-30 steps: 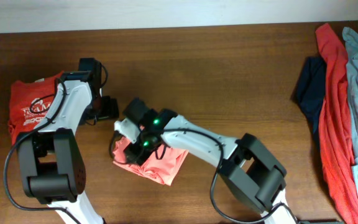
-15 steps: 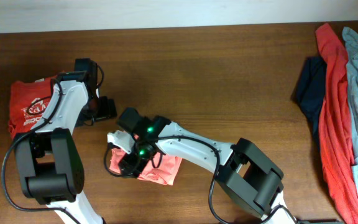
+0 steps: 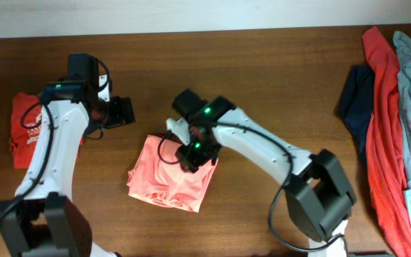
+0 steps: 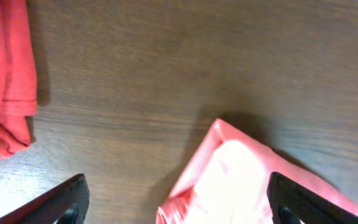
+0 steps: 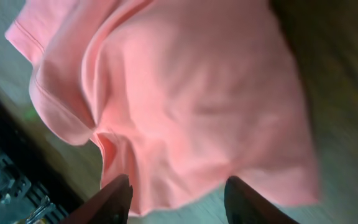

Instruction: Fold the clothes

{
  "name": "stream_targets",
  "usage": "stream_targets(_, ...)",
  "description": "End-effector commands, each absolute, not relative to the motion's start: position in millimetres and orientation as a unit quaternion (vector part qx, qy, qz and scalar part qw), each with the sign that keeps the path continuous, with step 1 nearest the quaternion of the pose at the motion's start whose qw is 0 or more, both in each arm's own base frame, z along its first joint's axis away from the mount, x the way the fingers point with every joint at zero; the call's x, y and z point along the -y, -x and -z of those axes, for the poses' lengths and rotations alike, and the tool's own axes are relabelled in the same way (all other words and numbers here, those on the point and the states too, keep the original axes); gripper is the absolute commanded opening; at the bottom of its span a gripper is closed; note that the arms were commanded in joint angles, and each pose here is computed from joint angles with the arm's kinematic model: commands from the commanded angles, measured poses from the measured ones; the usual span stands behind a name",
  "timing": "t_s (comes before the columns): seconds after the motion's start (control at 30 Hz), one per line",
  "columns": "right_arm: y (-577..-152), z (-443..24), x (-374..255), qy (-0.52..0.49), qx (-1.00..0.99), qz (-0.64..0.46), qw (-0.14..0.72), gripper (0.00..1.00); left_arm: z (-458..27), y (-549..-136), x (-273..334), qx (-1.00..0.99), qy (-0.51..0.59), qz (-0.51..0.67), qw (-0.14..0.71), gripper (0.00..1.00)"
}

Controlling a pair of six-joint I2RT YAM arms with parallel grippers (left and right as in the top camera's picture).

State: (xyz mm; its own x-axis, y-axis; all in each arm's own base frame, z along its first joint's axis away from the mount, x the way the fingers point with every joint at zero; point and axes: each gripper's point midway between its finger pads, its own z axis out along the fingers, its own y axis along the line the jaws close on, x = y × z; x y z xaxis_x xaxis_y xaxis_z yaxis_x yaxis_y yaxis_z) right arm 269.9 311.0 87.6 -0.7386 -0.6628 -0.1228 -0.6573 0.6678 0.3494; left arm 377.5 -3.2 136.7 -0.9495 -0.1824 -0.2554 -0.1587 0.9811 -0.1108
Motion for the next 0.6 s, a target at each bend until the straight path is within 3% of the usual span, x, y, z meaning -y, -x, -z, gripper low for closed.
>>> stream_targets(0.0,-272.7,-94.5,-307.6,-0.360,0.914,0.187,-0.001,0.53,-134.1,-371.4,24.2,-0.989,0.057,0.068,0.119,0.89)
stream_targets(0.1,-271.0,-92.0,-306.0,-0.360,0.915,0.185,0.003,0.53,-126.0,-360.7,46.1,-0.991,0.033,0.085,0.097,0.84)
stream_targets(0.13,-270.4,-91.5,-305.5,-0.359,0.915,0.184,0.005,0.48,-122.6,-356.0,53.2,-0.992,0.024,0.086,0.089,0.83)
stream_targets(0.17,-269.8,-90.8,-305.1,-0.359,0.915,0.184,0.006,0.38,-118.6,-351.2,59.8,-0.993,0.015,0.086,0.081,0.80)
stream_targets(0.2,-269.5,-89.9,-304.5,-0.359,0.915,0.184,0.007,0.17,-113.8,-346.0,66.3,-0.994,0.006,0.086,0.072,0.76)
stream_targets(0.23,-269.2,-89.5,-304.5,-0.359,0.915,0.183,0.008,0.07,-109.1,-340.7,71.2,-0.994,-0.002,0.084,0.064,0.69)
stream_targets(0.27,-269.2,-88.2,-304.5,-0.359,0.915,0.183,0.008,0.04,-103.7,-335.1,75.7,-0.995,-0.009,0.082,0.055,0.62)
stream_targets(0.37,-269.3,-83.9,-304.7,-0.358,0.916,0.183,0.011,0.04,-86.0,-320.9,82.0,-0.997,-0.024,0.072,0.035,0.44)
stream_targets(0.57,-265.0,-62.9,-301.1,-0.354,0.918,0.174,0.035,0.04,-48.5,-297.8,80.6,-0.997,-0.023,0.070,0.006,0.38)
